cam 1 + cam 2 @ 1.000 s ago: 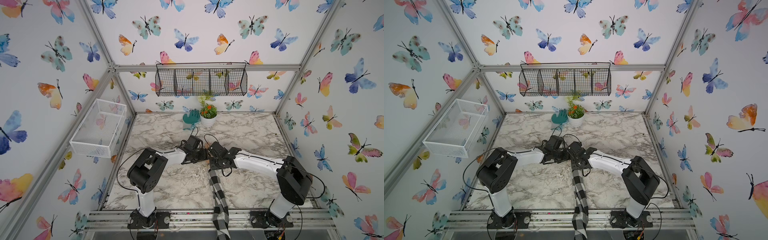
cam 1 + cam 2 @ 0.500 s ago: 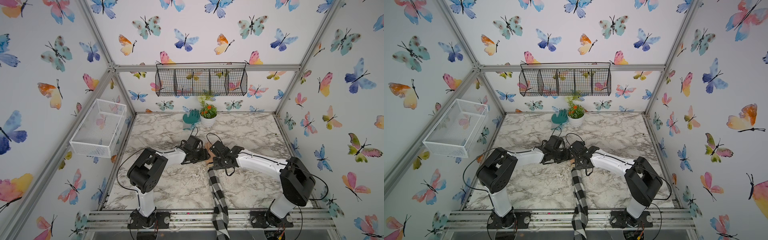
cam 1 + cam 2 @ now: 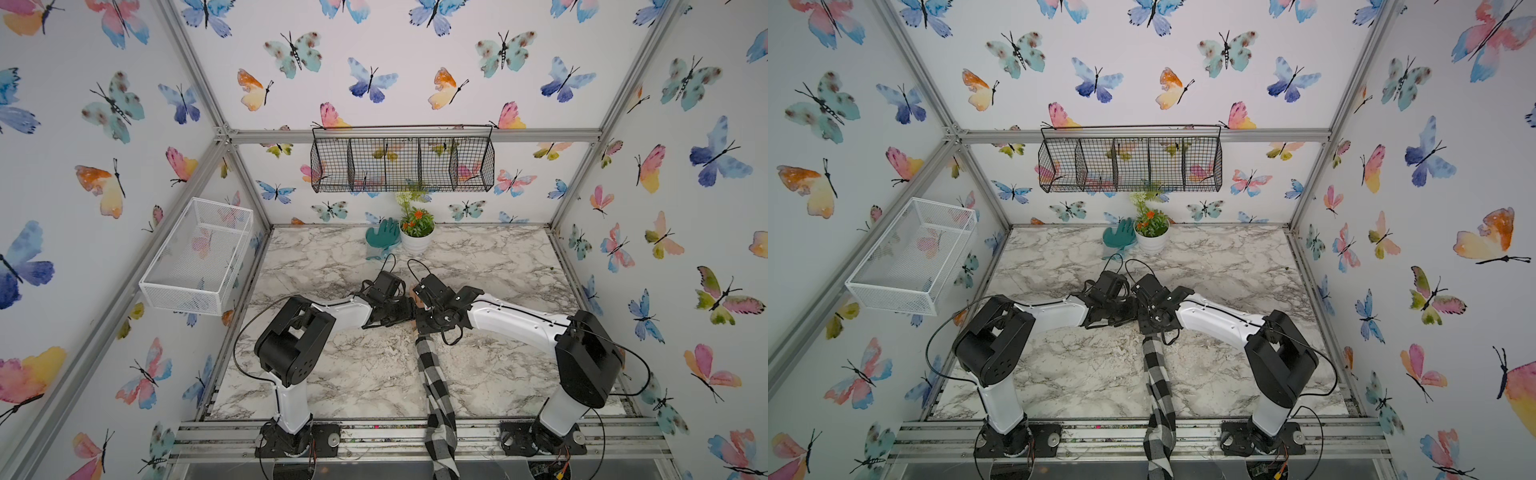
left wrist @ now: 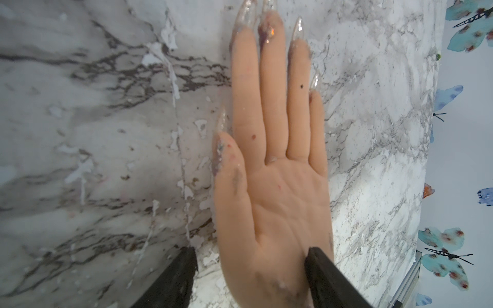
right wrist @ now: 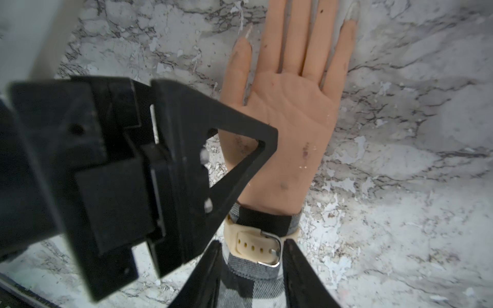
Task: Take off the watch
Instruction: Untie the watch from the hand.
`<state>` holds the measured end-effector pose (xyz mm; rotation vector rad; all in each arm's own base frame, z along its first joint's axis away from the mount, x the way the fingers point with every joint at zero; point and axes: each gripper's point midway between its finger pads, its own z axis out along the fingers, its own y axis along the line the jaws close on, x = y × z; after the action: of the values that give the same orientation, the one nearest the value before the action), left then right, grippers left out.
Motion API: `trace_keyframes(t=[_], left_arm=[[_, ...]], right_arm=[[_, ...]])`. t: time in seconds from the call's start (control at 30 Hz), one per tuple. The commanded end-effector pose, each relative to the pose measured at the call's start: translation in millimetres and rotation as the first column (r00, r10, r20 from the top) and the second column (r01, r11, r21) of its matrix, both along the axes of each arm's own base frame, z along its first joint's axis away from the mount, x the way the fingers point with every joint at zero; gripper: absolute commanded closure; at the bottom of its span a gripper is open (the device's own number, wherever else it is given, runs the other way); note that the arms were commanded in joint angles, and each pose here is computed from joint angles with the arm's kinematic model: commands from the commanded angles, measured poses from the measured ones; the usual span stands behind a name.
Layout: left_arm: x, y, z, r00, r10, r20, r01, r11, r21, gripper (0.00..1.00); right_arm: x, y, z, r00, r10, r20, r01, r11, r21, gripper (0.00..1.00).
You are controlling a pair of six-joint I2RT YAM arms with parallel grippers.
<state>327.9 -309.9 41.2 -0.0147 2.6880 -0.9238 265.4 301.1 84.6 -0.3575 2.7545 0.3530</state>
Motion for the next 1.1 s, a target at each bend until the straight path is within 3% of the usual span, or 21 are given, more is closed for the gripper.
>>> trace_keyframes(t=[0.0,1.07], left_arm=[[-16,11,-24,0.997,-0.002,-0.074,0.007,0.997,0.075,0.33],[-15,10,-24,0.997,0.004,-0.075,0.002,0.997,0.075,0.33]], right_arm=[[-2,4,-5,1.0,0.024,-0.018,-0.023,1.0,0.013,0.59],[-18,-20,-47,0.996,0.029,-0.086,-0.038,0.994,-0.1,0.7]])
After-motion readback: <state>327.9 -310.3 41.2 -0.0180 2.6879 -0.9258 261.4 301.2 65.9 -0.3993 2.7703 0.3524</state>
